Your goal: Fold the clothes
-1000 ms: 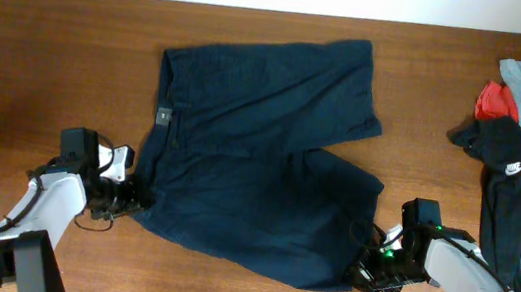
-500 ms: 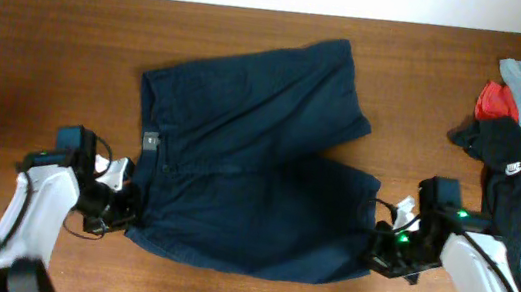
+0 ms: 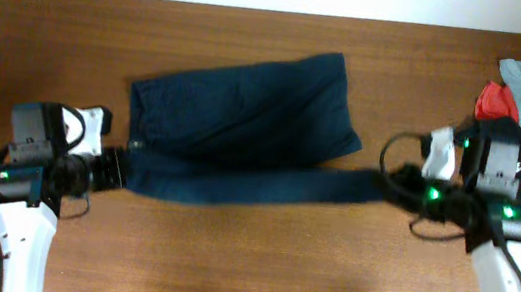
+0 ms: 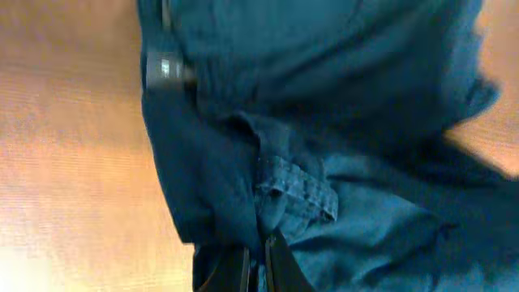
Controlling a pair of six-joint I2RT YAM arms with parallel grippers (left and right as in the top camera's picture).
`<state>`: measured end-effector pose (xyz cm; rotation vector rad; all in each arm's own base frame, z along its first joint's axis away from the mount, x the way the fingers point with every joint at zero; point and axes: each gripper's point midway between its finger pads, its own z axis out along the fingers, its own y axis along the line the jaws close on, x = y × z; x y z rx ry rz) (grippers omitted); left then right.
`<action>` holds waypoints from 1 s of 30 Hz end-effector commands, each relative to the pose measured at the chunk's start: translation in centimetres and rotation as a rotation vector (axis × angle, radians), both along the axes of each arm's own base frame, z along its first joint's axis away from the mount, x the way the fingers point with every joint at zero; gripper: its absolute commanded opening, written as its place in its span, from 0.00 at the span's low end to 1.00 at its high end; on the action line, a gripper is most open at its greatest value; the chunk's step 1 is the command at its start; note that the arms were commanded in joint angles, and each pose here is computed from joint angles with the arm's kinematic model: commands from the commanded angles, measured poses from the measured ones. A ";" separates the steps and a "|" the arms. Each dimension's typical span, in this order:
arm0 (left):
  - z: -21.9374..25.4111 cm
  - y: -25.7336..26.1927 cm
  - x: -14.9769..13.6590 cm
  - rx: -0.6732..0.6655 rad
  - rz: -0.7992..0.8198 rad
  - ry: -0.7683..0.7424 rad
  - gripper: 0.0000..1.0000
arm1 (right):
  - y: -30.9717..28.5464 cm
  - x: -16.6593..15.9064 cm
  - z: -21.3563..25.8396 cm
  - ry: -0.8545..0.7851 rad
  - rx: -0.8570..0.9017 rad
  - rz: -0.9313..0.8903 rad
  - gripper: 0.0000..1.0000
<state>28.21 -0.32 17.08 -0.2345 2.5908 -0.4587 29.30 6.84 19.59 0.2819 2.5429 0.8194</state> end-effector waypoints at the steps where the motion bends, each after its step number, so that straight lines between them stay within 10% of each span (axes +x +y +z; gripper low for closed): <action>1: 1.2 0.5 2.5 -0.022 0.056 -0.065 0.01 | 0.6 4.3 0.5 -0.064 0.101 -0.017 0.04; 13: -5.1 1.5 11.3 -0.098 0.065 -0.096 0.01 | 1.2 19.1 -1.2 -0.393 0.353 -0.037 0.05; 30: -5.9 3.9 18.1 -0.118 0.206 -0.276 0.00 | 2.2 25.4 -4.9 -0.578 0.267 -0.222 0.11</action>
